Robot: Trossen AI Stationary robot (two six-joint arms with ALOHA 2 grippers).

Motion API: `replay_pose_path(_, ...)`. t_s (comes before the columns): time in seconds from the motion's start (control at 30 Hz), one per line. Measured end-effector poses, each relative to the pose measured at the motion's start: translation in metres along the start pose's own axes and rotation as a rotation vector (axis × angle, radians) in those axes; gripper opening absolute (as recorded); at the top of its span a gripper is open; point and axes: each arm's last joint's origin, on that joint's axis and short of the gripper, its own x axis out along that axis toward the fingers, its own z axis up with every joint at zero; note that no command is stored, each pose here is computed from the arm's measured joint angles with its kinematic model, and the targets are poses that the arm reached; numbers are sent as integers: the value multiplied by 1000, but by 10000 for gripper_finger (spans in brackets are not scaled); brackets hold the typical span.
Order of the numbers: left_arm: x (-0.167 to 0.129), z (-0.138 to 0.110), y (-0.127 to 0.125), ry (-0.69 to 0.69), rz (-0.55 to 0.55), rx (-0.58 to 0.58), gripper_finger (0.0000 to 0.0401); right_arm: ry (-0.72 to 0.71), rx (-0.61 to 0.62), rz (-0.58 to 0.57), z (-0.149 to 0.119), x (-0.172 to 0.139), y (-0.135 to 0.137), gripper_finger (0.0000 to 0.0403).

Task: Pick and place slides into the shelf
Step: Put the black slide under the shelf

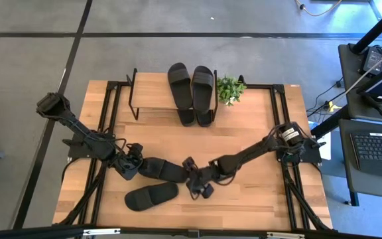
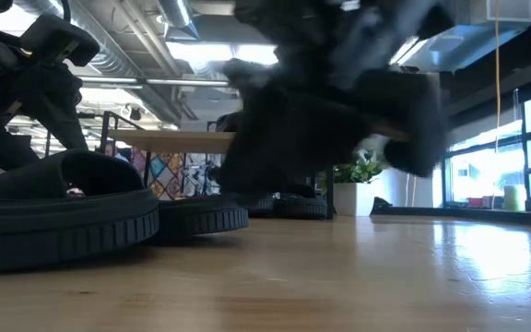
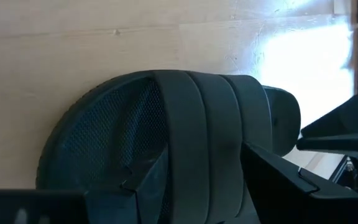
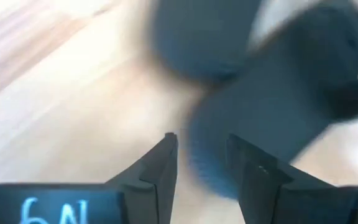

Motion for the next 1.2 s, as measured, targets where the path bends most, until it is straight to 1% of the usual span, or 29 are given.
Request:
replay_pose_path(0.1,0,0,0,0,0,0,193,21,-83,43,4,-3,19,138)
replay_pose_path(0.2,0,0,0,0,0,0,193,1,-98,34,9,-3,26,138)
replay_pose_path(0.23,0,0,0,0,0,0,193,14,-99,8,8,-3,25,138)
replay_pose_path(0.33,0,0,0,0,0,1,193,58,-87,-122,6,1,16,138)
replay_pose_path(0.37,0,0,0,0,0,1,193,77,-85,-143,4,1,14,138)
replay_pose_path(0.5,0,0,0,6,1,1,193,91,-88,-135,-1,6,11,138)
replay_pose_path(0.67,0,-1,0,25,7,1,193,94,-167,-107,-1,8,19,138)
replay_pose_path(0.83,0,-1,0,26,7,1,193,84,-166,-105,-2,15,22,138)
replay_pose_path(0.93,0,-1,0,27,4,-1,193,96,-195,-126,-6,25,25,138)
replay_pose_path(1.0,0,-1,0,28,4,-1,193,110,-217,-170,-7,30,25,138)
replay_pose_path(1.07,0,-1,0,28,4,-1,193,126,-216,-206,-8,33,26,138)
replay_pose_path(1.2,0,-1,0,28,4,-1,193,141,-213,-235,-9,36,27,137)
